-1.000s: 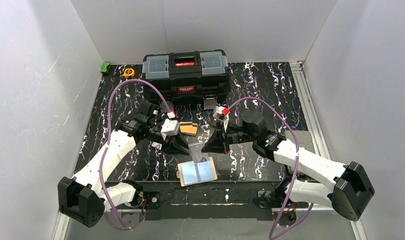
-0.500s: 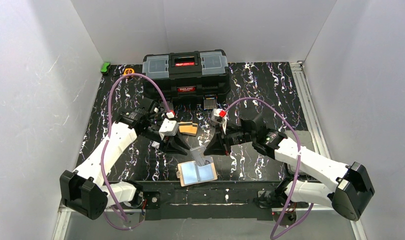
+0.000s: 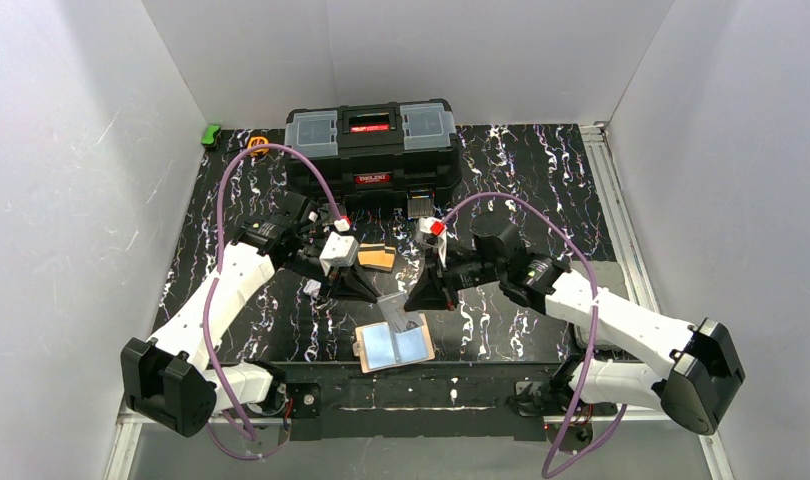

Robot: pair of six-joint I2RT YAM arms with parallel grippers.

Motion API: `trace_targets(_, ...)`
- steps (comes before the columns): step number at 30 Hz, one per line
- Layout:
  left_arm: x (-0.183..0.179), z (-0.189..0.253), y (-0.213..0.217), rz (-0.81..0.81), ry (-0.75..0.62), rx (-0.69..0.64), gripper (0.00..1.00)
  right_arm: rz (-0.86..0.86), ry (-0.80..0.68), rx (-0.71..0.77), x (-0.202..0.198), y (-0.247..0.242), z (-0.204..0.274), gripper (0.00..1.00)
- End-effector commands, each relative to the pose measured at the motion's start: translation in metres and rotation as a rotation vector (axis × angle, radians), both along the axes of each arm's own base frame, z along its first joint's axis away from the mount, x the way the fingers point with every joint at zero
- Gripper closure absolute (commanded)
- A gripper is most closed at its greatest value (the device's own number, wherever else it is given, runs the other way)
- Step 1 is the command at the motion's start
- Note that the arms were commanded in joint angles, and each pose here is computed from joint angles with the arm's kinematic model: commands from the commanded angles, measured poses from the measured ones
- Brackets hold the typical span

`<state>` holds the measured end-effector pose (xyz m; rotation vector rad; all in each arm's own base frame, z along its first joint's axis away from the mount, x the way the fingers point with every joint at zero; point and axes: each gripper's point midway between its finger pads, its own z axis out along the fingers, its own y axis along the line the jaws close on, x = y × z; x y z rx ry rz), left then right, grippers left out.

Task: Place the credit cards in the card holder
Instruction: Place the credit card at the center of the board.

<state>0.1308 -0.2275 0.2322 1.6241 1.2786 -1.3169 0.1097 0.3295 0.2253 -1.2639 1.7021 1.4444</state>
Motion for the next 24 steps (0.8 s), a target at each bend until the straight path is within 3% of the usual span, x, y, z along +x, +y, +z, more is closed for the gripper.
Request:
trace_targets(1,-0.001,0.014,-0.003,-0.012,-0.004,-0.05,0.93,0.03,-0.043,0.024,-0.001,0.007,0.017,0.99)
trace_targets(6,-0.002,0.013,-0.002,-0.016,-0.016,-0.046,1.0,0.038,-0.048,0.01,-0.003,0.01,0.015,0.99)
trace_targets(21,0.002,0.014,-0.002,-0.006,-0.044,-0.036,1.0,0.02,-0.048,-0.035,0.0,0.011,0.006,0.99)
trace_targets(24,0.0,0.016,-0.002,-0.004,-0.026,-0.035,0.9,-0.016,-0.064,-0.041,0.006,0.012,0.006,0.99)
